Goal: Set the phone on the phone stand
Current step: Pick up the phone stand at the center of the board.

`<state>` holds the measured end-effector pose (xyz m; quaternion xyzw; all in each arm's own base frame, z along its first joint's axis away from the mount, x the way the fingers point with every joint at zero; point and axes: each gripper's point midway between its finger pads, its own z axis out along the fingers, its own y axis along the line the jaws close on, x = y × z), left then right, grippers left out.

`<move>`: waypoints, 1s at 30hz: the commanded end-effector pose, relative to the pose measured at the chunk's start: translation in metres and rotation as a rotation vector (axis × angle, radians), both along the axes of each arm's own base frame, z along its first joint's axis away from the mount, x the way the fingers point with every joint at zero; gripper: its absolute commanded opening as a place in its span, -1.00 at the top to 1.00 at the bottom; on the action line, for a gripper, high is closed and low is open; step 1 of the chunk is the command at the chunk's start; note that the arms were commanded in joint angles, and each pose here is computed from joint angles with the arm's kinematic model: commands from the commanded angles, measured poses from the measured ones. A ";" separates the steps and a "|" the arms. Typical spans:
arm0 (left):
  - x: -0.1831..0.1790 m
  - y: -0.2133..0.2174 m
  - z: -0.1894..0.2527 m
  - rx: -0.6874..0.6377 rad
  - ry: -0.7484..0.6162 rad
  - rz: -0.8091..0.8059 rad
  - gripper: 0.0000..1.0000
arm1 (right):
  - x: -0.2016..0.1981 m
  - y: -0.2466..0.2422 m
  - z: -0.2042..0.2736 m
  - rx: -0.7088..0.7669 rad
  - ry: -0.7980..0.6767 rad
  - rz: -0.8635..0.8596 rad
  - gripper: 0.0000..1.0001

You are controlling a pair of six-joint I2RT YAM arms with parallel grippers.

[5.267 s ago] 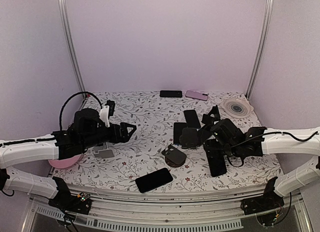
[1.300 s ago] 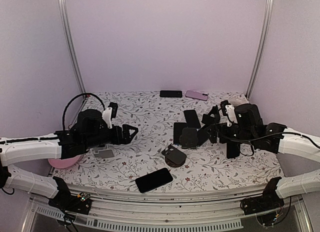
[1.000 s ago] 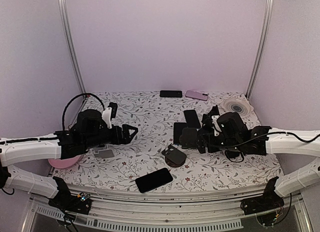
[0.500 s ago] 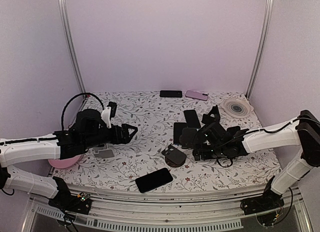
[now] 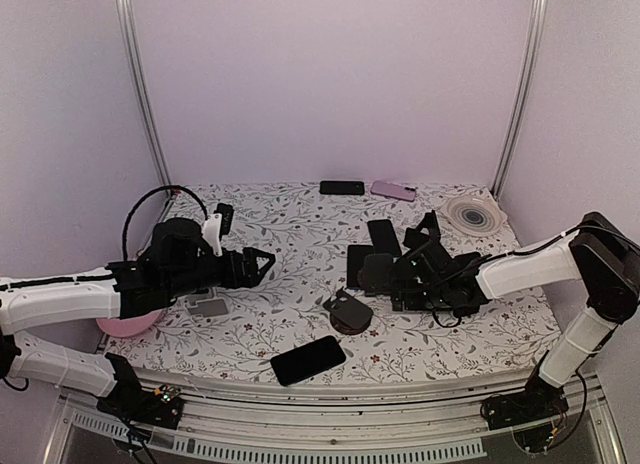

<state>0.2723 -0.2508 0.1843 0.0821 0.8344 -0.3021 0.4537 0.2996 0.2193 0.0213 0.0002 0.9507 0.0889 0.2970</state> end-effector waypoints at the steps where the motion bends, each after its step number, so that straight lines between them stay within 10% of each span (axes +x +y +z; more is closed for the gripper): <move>1: -0.006 0.000 0.002 0.000 -0.009 -0.011 -0.93 | 0.010 -0.013 -0.007 -0.010 0.004 -0.063 -0.98; 30: -0.005 -0.002 0.001 0.002 -0.006 -0.013 -0.93 | 0.015 -0.043 -0.027 -0.067 0.025 -0.112 -0.98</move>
